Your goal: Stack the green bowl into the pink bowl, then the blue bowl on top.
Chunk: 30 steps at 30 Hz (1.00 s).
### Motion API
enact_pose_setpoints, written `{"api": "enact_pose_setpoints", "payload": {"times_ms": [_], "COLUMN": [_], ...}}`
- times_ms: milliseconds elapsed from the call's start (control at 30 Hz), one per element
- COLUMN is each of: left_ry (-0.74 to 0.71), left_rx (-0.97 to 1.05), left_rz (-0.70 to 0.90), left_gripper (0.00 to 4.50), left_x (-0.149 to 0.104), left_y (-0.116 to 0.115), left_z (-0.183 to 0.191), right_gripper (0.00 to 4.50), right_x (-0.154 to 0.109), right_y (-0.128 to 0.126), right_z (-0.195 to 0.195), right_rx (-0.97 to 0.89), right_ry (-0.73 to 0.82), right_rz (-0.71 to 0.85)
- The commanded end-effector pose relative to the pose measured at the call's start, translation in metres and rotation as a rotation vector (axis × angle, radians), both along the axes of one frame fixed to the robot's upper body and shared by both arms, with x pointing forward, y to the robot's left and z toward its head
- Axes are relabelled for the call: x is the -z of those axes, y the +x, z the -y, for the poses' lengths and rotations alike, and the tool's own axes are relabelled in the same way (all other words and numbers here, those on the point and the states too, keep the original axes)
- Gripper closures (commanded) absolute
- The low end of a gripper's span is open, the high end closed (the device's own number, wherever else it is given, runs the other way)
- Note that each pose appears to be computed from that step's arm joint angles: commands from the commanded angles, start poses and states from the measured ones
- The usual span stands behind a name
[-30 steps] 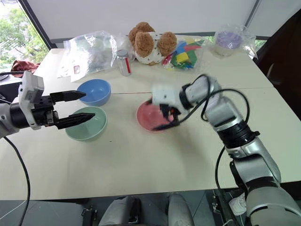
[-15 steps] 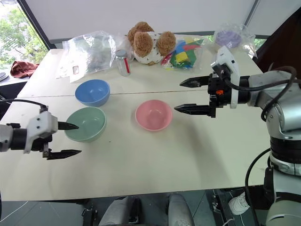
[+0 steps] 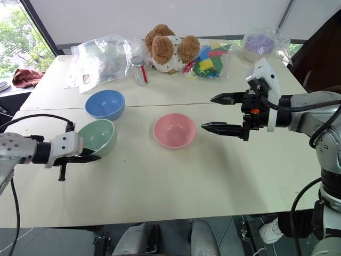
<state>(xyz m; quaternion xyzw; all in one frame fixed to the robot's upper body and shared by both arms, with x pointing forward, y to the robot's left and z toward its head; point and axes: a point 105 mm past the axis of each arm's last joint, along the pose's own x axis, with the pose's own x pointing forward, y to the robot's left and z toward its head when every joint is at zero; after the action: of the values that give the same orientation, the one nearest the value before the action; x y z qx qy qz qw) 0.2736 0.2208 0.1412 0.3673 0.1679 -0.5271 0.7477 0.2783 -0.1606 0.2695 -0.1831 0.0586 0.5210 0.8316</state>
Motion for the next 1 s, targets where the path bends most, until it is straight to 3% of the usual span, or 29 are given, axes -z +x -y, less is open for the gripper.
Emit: {"api": "enact_pose_setpoints", "payload": {"times_ms": [33, 267, 367, 600, 1000], "left_ry": [-0.02, -0.082, -0.065, -0.008, 0.127], "left_rx": [0.106, 0.413, 0.513, 0.727, 0.844], "left_rz": [0.057, 0.166, 0.208, 0.189, 0.166], "left_gripper": [4.47, 4.47, 4.47, 4.47, 4.47], "left_x": [-0.028, -0.092, -0.101, -0.084, -0.045], "left_y": [-0.001, 0.006, 0.017, 0.038, 0.07], "left_z": [0.021, 0.081, 0.102, 0.145, 0.186], "right_gripper": [0.0, 0.0, 0.0, 0.0, 0.0], "right_x": [-0.013, -0.01, -0.005, 0.007, -0.002], "right_y": [-0.002, -0.006, -0.011, -0.029, -0.059], "right_z": [0.001, 0.018, 0.027, 0.033, 0.027], "right_rx": [-0.004, 0.055, 0.091, 0.154, 0.198], "right_ry": [-0.007, -0.017, -0.027, -0.047, 0.05], "right_rz": [0.056, 0.033, 0.011, -0.009, 0.064]}}
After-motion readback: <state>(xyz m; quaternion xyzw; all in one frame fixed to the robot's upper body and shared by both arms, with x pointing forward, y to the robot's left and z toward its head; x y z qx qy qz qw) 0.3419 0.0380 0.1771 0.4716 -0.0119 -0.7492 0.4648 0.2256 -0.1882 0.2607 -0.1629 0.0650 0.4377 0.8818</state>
